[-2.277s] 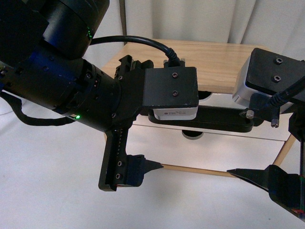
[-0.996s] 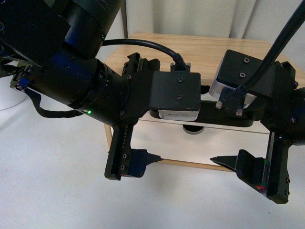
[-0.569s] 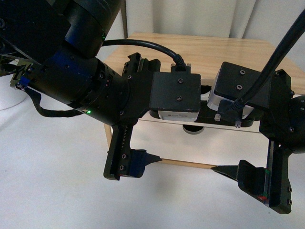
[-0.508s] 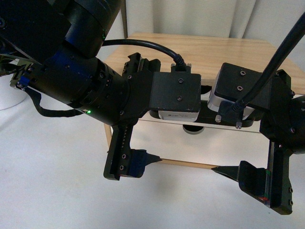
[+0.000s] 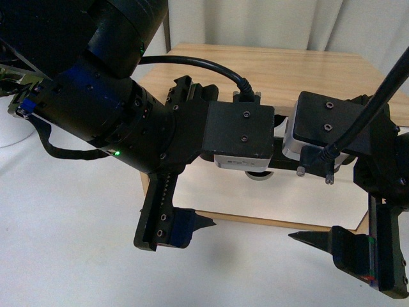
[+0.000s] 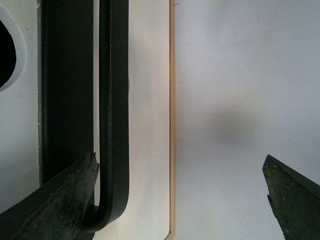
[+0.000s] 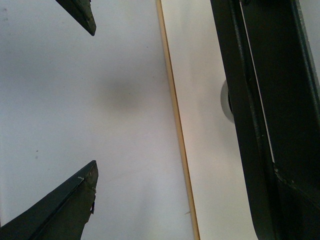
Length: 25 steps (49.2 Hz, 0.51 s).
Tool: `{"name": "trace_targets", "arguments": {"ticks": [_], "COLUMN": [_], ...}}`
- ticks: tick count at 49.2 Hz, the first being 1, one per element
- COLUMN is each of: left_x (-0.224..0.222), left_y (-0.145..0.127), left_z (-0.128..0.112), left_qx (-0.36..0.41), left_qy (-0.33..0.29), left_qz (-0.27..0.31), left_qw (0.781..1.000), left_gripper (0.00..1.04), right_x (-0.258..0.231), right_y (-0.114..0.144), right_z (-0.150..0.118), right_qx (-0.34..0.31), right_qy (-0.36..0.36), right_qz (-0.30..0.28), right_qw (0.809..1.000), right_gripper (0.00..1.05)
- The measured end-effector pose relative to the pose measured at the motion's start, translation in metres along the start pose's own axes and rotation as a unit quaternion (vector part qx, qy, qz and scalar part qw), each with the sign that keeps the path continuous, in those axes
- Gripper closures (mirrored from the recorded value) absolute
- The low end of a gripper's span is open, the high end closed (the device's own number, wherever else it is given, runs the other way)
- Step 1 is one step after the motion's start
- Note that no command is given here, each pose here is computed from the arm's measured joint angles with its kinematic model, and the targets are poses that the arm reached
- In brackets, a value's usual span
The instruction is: Pull drawer
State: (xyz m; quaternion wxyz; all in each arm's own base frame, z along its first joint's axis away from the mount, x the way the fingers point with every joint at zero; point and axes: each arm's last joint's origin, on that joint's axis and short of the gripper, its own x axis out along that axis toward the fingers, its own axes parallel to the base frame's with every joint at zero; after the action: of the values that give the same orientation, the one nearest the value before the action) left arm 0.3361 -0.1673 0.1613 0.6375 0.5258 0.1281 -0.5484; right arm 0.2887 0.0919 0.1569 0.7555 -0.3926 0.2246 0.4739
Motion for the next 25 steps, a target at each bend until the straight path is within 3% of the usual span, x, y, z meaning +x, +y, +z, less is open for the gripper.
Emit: {"name": "trace_targets", "arguments": {"ticks": [25], "left_x": [-0.016], "left_y": [-0.027], "left_z": [0.006], "left_qx": [0.03], "left_qy": [-0.001], "left_qz": [-0.024], "left_qw": [0.999], "left_gripper": [0.06], "right_x": [-0.016], "right_y": [0.026], "right_z": [-0.001], "right_qx": [-0.028], "right_qy": [-0.01], "right_qz": [0.036], "right_qw": [0.999], "right_gripper": [0.09]}}
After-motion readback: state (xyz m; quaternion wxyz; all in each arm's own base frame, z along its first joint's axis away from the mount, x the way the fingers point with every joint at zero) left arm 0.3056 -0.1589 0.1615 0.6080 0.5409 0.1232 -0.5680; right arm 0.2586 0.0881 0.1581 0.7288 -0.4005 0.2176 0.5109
